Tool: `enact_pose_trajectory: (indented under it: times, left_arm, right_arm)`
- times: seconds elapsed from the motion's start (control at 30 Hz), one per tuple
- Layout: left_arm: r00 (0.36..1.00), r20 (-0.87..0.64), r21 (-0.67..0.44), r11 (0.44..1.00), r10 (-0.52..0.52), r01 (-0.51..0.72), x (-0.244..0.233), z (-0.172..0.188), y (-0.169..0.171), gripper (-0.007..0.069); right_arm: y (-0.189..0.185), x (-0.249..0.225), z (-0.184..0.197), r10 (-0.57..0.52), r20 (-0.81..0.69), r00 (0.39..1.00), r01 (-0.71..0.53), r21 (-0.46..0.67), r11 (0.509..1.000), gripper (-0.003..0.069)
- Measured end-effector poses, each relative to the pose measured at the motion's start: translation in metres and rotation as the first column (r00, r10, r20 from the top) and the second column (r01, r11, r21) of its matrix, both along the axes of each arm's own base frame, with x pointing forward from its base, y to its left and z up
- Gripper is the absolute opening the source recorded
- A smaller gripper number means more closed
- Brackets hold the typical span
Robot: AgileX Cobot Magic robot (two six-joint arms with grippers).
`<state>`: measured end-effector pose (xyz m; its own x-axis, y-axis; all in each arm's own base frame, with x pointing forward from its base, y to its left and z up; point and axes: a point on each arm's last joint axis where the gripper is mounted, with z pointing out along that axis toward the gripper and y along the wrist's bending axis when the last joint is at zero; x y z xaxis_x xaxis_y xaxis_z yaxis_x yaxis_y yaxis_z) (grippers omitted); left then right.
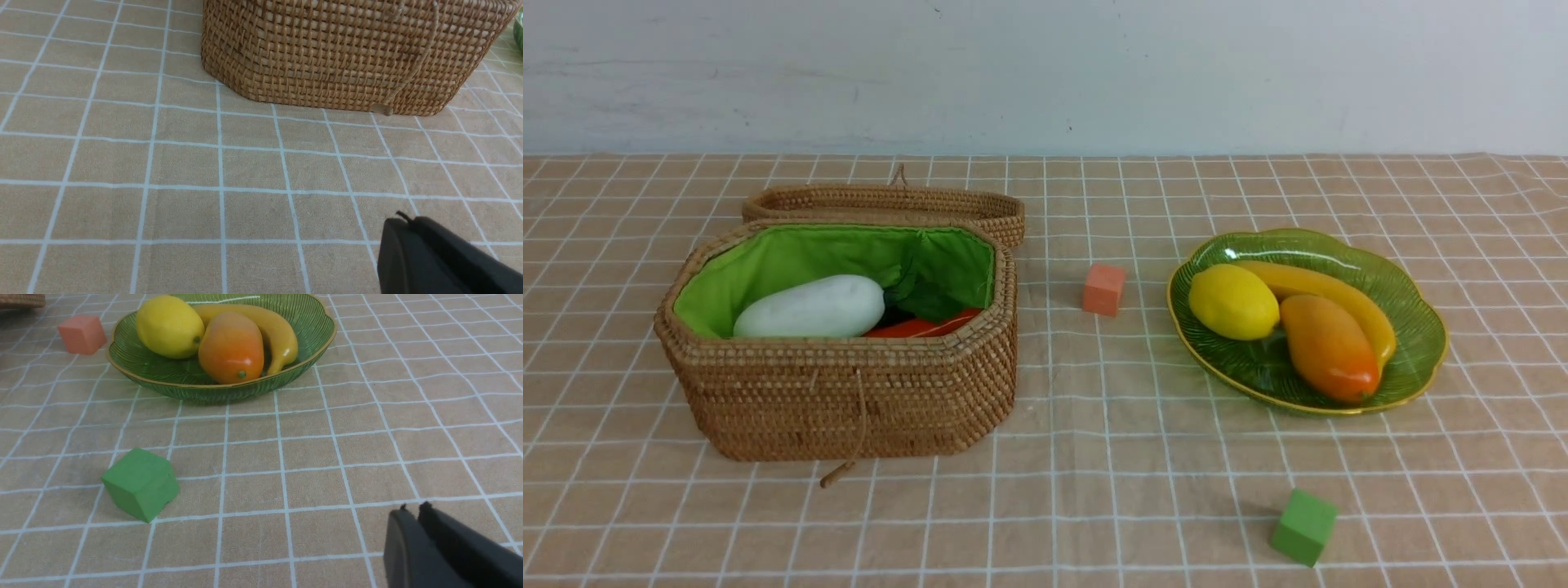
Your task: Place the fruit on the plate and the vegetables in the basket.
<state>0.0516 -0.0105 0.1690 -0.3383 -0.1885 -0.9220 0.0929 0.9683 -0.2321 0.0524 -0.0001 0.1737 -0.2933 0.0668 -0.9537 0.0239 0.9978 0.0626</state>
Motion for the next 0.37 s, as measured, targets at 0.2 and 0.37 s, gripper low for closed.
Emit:
enact_pose_trajectory:
  times: [0.2,0.37]
  left_arm:
    - [1.0,0.0,0.0,1.0,0.0,0.0,0.0,0.0,0.0,-0.0013]
    - [1.0,0.0,0.0,1.0,0.0,0.0,0.0,0.0,0.0,-0.0013]
  right_arm:
    - [0.0,0.0,0.0,0.0,0.0,1.0,0.0,0.0,1.0,0.0057]
    - [0.0,0.0,0.0,0.0,0.0,1.0,0.0,0.0,1.0,0.0064]
